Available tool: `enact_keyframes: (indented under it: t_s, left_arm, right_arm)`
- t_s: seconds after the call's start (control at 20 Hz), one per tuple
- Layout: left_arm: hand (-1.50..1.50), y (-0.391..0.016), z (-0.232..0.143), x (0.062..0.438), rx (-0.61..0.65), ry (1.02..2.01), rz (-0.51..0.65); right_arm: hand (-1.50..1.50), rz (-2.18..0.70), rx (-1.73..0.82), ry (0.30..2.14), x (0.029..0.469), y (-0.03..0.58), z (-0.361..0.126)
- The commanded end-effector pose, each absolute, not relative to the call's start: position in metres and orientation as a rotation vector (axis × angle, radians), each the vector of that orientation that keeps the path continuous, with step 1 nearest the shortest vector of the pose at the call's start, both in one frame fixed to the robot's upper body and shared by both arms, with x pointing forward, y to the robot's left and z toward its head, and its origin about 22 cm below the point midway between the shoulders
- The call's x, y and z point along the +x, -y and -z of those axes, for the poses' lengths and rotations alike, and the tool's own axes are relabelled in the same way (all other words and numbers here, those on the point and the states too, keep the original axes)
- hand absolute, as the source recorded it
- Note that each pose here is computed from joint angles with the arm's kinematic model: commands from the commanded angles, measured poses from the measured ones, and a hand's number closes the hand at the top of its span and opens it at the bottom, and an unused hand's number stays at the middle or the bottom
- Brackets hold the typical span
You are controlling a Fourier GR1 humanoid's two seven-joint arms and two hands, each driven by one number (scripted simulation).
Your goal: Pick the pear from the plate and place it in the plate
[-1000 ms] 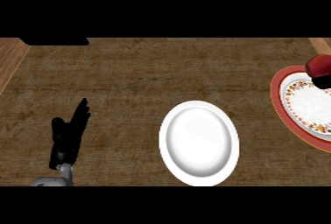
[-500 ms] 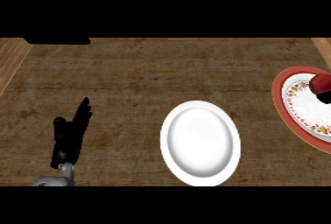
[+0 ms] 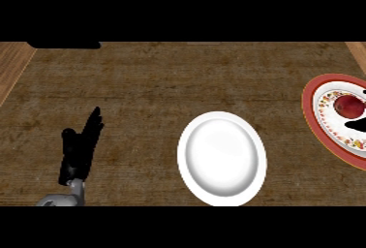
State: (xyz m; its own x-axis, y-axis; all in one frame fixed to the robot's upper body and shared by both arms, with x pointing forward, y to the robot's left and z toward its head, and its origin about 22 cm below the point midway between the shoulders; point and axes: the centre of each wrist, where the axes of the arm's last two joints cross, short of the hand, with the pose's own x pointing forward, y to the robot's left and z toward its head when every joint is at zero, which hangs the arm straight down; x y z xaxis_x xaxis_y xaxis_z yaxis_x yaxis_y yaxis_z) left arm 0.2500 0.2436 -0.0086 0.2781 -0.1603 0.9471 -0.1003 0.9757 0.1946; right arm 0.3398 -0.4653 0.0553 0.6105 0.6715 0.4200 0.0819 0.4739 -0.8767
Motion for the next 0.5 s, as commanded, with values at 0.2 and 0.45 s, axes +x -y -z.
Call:
enact_keyframes:
  t_s: [0.2,0.45]
  left_arm:
    - [0.0,-0.251,0.015,0.246,0.259,1.284,0.033]
    - [0.0,-0.258,0.011,0.248,0.268,1.287,-0.003]
  right_arm:
    - [-1.5,-0.234,-0.909,1.325,0.339,0.473,-0.071]
    - [-1.5,0.123,-0.82,1.493,0.319,0.49,-0.059]
